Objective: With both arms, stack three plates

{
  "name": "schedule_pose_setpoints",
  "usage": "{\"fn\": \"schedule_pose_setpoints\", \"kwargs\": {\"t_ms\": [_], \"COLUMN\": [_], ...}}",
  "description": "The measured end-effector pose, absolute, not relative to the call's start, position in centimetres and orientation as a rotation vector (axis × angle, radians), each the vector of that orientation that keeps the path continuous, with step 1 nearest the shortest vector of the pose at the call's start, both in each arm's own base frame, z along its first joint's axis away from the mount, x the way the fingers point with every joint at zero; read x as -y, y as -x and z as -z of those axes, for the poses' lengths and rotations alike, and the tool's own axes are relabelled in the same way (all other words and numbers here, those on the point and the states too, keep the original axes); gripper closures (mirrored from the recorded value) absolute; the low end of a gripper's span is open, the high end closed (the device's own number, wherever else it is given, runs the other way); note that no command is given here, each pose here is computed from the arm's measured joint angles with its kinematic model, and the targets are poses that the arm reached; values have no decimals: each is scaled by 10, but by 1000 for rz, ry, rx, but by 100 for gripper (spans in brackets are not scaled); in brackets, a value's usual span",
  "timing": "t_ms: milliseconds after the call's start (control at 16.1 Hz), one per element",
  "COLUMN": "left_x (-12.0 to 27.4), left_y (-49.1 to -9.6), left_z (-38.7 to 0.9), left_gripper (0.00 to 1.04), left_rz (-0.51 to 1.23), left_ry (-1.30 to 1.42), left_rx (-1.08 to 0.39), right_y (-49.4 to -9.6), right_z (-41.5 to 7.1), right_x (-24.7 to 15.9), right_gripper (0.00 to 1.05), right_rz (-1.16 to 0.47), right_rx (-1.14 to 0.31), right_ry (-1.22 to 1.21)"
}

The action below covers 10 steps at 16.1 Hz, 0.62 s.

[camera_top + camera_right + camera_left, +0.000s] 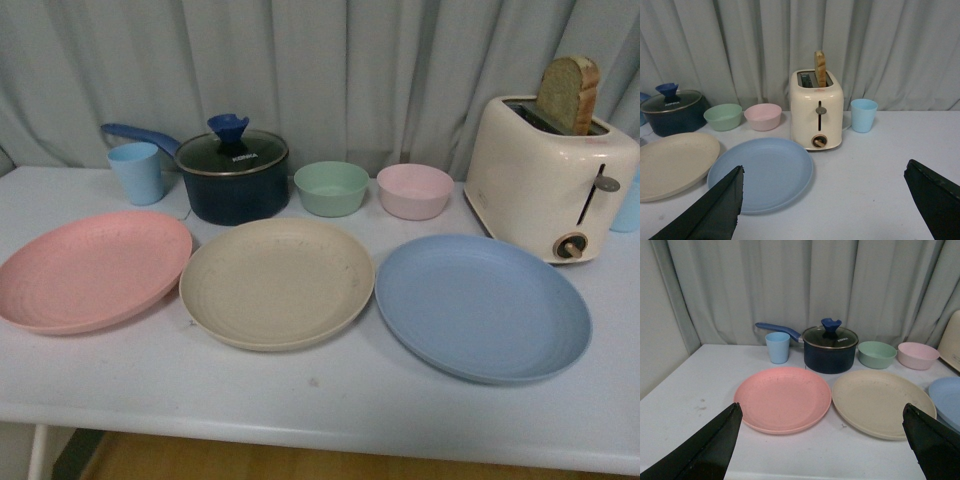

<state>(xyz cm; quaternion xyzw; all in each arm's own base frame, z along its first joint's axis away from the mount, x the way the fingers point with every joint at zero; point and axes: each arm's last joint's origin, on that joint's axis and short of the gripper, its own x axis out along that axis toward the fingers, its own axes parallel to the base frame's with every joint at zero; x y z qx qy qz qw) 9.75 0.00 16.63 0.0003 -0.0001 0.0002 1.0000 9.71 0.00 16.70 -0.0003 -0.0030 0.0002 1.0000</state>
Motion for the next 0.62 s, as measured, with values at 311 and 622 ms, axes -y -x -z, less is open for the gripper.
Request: {"fn": "schedule_pose_setpoints", "kwargs": {"t_ms": [311,622], "left_x": [0,0], "left_y": [-97,-97], "left_z": [-166,-166], "left_gripper": [7,7], "left_rz": [0,0], "left_ry": [-1,-1], "left_rx": [0,0], "right_y": [-97,-97], "right_z": [-167,-167], "right_x": [0,0], "right_gripper": [6,6], "right_rz": [0,0], "right_rx": [6,6], "right_ry": [1,1]}}
